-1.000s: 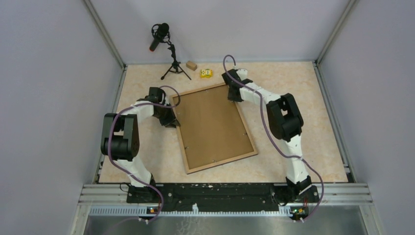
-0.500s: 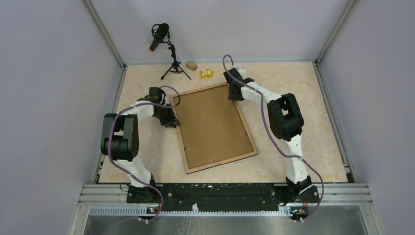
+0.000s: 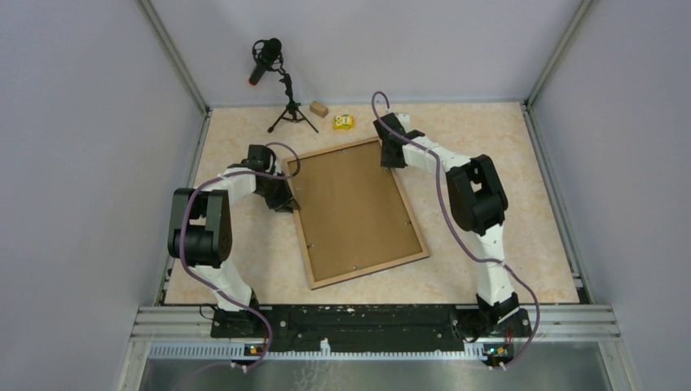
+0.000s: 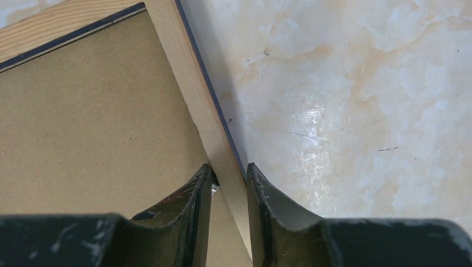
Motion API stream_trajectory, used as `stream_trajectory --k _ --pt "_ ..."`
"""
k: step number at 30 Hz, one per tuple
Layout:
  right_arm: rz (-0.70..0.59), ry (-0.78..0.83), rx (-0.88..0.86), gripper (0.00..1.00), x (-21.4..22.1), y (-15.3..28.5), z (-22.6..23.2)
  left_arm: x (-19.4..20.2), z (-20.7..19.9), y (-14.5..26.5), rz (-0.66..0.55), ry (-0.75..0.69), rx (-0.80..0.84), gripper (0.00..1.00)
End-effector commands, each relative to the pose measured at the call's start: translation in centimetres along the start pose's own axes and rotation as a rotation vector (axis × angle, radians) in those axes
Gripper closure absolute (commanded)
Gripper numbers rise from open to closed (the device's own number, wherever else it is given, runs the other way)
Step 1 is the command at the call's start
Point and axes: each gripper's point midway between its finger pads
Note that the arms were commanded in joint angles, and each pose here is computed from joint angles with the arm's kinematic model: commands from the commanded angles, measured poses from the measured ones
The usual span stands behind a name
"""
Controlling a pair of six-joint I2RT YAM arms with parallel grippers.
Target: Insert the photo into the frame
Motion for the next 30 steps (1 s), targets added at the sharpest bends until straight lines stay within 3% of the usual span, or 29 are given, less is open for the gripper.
stream_trajectory --k 1,7,18,22,30 --pt "0.112 0.055 0.027 0.74 3.3 0.3 -1.2 0.2 2.2 -1.0 0.007 0.018 -0.089 0.88" --pt "0.136 0.068 0.016 0.68 3.6 0.6 -1.1 0.3 2.3 -1.0 0.01 0.019 -0.094 0.88" --pt "0.168 0.092 0.006 0.66 4.4 0.8 -1.2 0.3 2.3 -1.0 0.009 0.019 -0.096 0.88" --pt "0.17 0.095 0.005 0.73 4.6 0.7 -1.2 0.2 2.4 -1.0 0.009 0.02 -0.097 0.88" --pt "0.176 0.098 0.002 1.0 4.7 0.5 -1.1 0.3 2.4 -1.0 0.009 0.021 -0.097 0.88"
Point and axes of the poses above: each gripper's point midway between its finger pads, its own y axis back along the fingers, its own z axis along the line the jaws close on, x = y × z, and after that the axes turned 6 degrees about -y, right-handed
